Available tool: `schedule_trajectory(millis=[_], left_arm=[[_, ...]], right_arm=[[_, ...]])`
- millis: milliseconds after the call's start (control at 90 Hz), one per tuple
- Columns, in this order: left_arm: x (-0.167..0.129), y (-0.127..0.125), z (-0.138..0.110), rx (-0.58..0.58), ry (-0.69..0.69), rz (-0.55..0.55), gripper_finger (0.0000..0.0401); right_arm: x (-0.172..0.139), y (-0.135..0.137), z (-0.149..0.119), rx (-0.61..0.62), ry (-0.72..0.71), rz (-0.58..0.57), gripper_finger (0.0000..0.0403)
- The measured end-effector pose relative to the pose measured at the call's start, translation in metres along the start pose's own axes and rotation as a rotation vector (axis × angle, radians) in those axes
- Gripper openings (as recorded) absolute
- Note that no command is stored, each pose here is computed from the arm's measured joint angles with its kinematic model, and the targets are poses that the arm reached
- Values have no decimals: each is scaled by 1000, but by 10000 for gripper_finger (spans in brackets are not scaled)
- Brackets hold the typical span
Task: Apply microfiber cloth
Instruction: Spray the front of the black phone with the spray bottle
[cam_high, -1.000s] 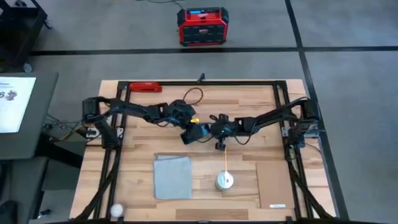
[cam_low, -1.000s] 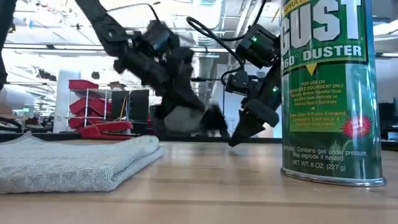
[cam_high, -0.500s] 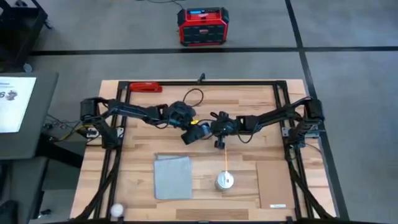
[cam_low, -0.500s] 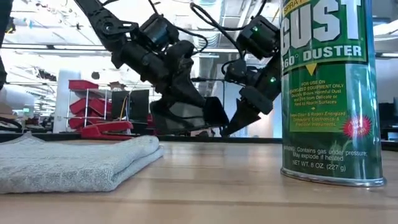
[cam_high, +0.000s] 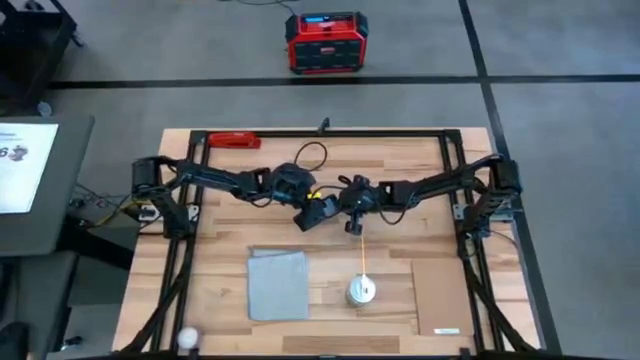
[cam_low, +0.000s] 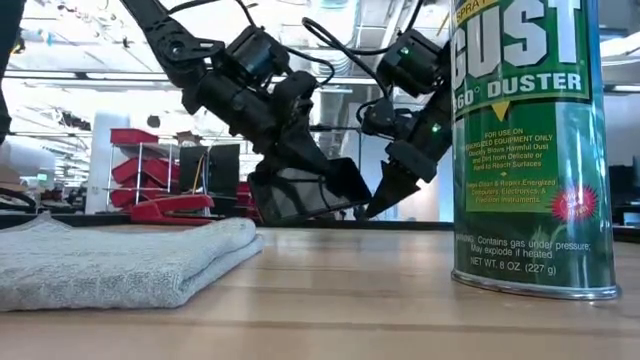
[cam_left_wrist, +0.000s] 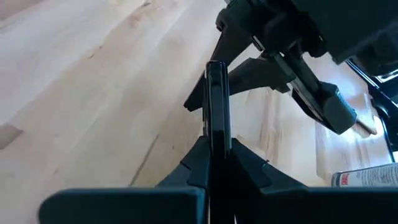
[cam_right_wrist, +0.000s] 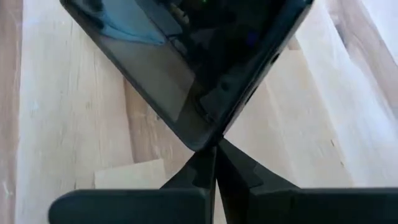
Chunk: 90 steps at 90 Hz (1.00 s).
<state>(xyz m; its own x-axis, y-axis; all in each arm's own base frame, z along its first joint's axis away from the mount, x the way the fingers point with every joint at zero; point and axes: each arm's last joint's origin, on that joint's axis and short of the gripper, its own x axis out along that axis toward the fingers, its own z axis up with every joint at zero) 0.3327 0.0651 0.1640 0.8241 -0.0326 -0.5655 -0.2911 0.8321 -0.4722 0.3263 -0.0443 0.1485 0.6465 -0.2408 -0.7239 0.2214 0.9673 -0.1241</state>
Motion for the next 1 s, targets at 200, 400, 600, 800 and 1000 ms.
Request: schedule_trajectory(millis=[200, 400, 600, 800, 1000], left_arm=[[0, 0, -1, 1, 4, 4, 10], [0, 0, -1, 9, 6, 3, 10], [0, 0, -2, 15, 0, -9, 10], [0, 3, -5, -4, -17, -38, 10], [0, 3, -5, 0, -25, -43, 10]], right_arm=[[0, -3, 1, 8, -1, -7, 0], [-4, -5, 12, -24, 59, -6, 0], [-9, -6, 21, -74, 103, -4, 0], [-9, -8, 22, -75, 112, 0, 0], [-10, -8, 22, -82, 113, 0, 0]])
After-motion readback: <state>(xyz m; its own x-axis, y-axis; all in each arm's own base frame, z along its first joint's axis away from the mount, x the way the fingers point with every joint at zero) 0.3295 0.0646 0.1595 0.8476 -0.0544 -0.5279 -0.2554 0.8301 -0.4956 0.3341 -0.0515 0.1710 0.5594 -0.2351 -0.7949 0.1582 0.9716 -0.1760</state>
